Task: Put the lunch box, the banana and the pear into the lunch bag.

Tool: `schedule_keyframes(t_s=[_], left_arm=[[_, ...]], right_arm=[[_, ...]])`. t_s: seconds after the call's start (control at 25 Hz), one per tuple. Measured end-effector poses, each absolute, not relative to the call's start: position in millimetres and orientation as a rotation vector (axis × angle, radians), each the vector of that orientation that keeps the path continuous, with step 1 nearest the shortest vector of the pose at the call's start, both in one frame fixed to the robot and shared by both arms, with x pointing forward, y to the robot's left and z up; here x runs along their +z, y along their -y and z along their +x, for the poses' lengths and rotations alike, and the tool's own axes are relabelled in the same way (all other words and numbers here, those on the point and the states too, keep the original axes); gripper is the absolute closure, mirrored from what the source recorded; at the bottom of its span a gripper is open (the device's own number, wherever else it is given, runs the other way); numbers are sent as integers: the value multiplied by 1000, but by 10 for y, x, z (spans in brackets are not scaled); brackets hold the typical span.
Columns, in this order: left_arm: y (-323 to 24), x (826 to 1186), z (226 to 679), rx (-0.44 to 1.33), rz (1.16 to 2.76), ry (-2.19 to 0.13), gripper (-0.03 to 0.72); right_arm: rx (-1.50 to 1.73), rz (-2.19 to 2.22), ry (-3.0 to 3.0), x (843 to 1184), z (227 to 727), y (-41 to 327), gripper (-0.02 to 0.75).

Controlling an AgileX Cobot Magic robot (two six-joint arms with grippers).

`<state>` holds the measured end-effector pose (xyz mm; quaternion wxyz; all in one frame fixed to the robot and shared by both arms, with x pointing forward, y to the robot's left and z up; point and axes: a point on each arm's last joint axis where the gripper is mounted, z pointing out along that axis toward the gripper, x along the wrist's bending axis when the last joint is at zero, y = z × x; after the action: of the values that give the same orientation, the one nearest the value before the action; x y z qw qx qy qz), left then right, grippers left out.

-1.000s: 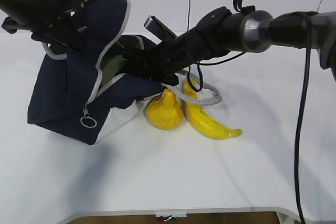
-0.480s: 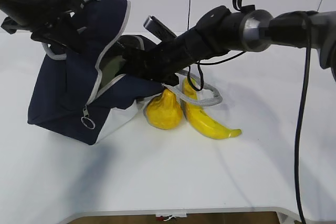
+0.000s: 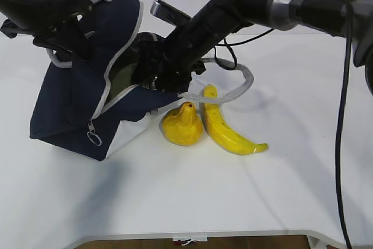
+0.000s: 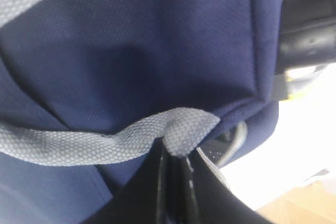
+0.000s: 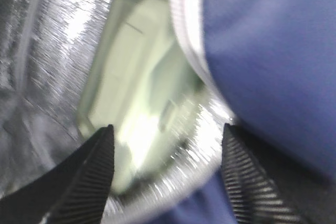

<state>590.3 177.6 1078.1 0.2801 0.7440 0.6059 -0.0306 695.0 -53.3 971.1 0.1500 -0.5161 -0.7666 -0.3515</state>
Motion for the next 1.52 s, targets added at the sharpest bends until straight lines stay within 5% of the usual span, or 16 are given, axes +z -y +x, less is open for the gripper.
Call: schedule_keyframes(t_s=[0.76, 1.52], left_arm=[[-1818, 10751, 5871, -71, 2070, -1638, 689], [-1831, 10745, 5871, -57, 2086, -1639, 689]], right_arm=[[-972, -1566, 2400, 10536, 6997, 666, 226], [-1121, -1427, 2108, 10700, 6901, 491, 228]])
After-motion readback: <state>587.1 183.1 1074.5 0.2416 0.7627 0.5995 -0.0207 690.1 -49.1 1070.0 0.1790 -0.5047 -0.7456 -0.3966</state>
